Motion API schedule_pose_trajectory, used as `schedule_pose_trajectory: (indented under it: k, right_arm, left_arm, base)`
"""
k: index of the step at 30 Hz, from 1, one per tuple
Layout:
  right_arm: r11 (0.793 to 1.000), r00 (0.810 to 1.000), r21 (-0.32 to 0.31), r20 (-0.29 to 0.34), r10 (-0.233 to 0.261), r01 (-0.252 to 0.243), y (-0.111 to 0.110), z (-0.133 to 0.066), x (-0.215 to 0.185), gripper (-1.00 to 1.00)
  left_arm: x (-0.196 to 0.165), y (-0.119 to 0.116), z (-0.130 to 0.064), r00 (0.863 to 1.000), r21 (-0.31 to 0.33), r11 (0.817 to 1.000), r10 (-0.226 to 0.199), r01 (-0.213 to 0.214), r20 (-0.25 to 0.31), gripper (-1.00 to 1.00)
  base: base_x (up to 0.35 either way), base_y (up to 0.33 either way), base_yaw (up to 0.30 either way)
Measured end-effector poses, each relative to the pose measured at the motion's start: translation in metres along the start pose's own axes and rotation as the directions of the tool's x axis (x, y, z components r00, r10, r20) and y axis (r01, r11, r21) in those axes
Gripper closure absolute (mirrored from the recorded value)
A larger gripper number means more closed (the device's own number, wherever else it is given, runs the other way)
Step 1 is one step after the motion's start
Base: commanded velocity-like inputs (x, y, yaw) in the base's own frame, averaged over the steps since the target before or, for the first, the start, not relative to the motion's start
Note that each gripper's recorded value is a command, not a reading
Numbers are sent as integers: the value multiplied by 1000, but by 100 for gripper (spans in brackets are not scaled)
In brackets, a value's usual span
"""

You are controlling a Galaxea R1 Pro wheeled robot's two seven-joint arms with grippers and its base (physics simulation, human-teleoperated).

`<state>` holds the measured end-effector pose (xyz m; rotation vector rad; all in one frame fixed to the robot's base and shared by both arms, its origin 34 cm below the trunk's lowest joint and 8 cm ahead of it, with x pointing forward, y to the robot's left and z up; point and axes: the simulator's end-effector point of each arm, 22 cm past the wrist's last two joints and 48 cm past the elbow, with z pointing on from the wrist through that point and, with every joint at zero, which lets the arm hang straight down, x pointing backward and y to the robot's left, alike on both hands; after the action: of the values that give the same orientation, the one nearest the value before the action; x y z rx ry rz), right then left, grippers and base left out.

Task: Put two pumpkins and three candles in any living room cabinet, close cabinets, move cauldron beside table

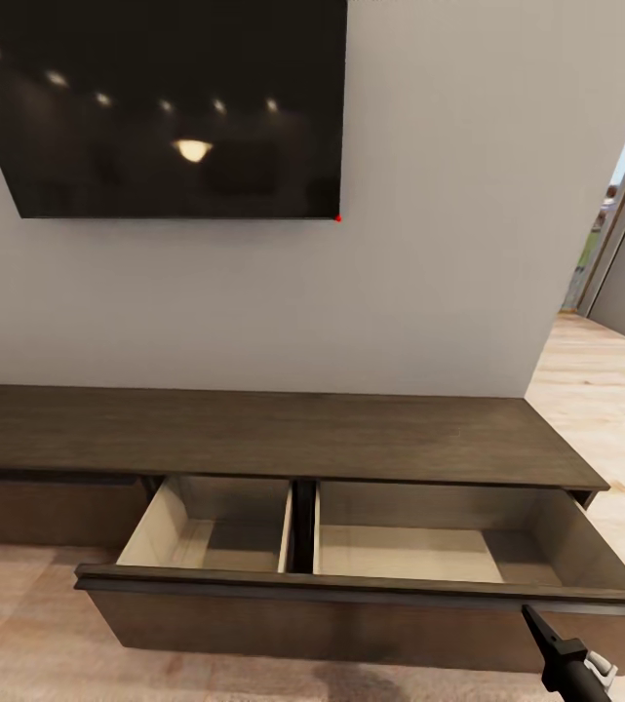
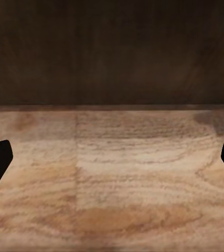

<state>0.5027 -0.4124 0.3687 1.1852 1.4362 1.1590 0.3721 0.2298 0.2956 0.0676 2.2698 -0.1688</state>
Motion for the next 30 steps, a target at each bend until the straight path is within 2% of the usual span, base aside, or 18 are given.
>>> schedule_pose_trajectory:
  k: [30]
  right_arm:
    - [1000, 1000, 1, -2, 7, -7, 0, 1, 1, 100]
  left_arm:
    - [0, 0, 0, 1000, 0, 1000, 1, -1, -1, -100]
  base:
    - [-54, 0, 0]
